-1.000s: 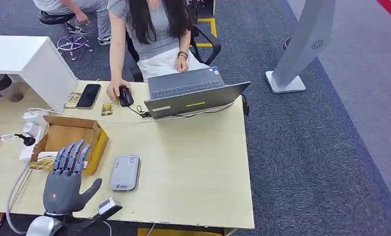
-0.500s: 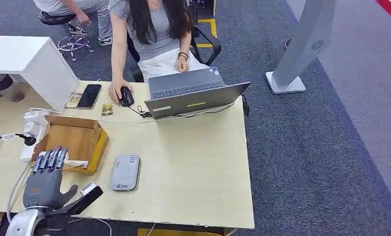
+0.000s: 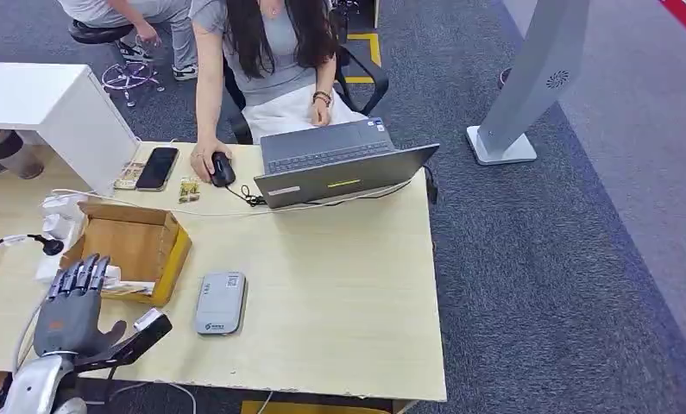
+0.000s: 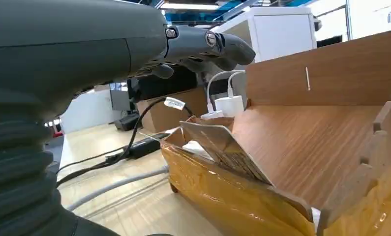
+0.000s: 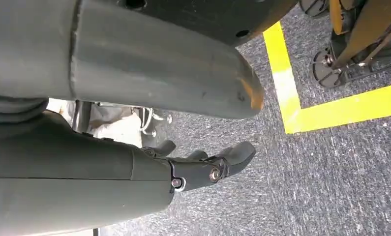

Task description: Pass the card to the sensor for recognition and then transmit it.

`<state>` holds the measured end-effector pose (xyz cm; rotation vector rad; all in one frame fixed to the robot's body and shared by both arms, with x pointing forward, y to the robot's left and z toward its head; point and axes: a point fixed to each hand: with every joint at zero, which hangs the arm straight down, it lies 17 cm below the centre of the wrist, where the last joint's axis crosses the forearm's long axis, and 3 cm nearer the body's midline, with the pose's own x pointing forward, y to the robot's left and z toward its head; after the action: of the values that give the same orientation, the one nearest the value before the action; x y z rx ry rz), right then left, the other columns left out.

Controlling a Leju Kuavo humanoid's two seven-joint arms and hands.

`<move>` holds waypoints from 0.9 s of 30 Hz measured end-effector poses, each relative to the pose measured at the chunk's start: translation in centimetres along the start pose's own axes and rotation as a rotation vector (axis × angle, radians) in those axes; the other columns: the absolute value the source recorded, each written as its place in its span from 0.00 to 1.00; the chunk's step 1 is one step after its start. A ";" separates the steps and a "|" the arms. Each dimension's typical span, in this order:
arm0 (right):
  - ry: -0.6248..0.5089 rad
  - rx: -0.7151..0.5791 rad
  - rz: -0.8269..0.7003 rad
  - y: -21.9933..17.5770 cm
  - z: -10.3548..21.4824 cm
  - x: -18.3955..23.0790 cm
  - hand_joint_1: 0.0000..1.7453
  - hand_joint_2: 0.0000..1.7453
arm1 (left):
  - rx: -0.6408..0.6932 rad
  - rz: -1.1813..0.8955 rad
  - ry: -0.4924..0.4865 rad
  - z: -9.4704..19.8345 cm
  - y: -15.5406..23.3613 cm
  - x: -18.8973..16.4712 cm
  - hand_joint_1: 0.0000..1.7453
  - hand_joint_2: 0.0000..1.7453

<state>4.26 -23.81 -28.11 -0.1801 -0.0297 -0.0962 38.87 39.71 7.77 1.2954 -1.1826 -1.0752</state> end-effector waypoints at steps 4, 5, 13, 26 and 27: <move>-0.001 0.000 0.003 0.0 0.0 0.0 0.00 0.00 | -0.004 -0.002 0.008 -0.5 -0.2 -0.3 0.00 1.00; -0.001 0.001 0.003 0.0 0.0 0.0 0.00 0.00 | -0.006 -0.002 0.009 -0.6 -0.3 -0.3 0.00 1.00; -0.002 0.001 0.004 0.0 0.0 0.0 0.00 0.00 | -0.023 -0.007 0.014 -0.5 -1.0 -0.5 0.00 1.00; -0.004 0.008 0.014 0.1 0.0 0.1 0.00 0.00 | -0.024 -0.014 0.028 -0.7 -1.1 -0.8 1.00 1.00; -0.004 0.010 0.014 0.2 0.0 0.1 0.00 0.00 | -0.030 -0.012 0.031 -0.7 -1.3 -0.8 1.00 1.00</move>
<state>4.33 -23.64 -28.11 -0.1707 -0.0331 -0.0813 39.56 40.55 6.53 1.2923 -1.1331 -1.0742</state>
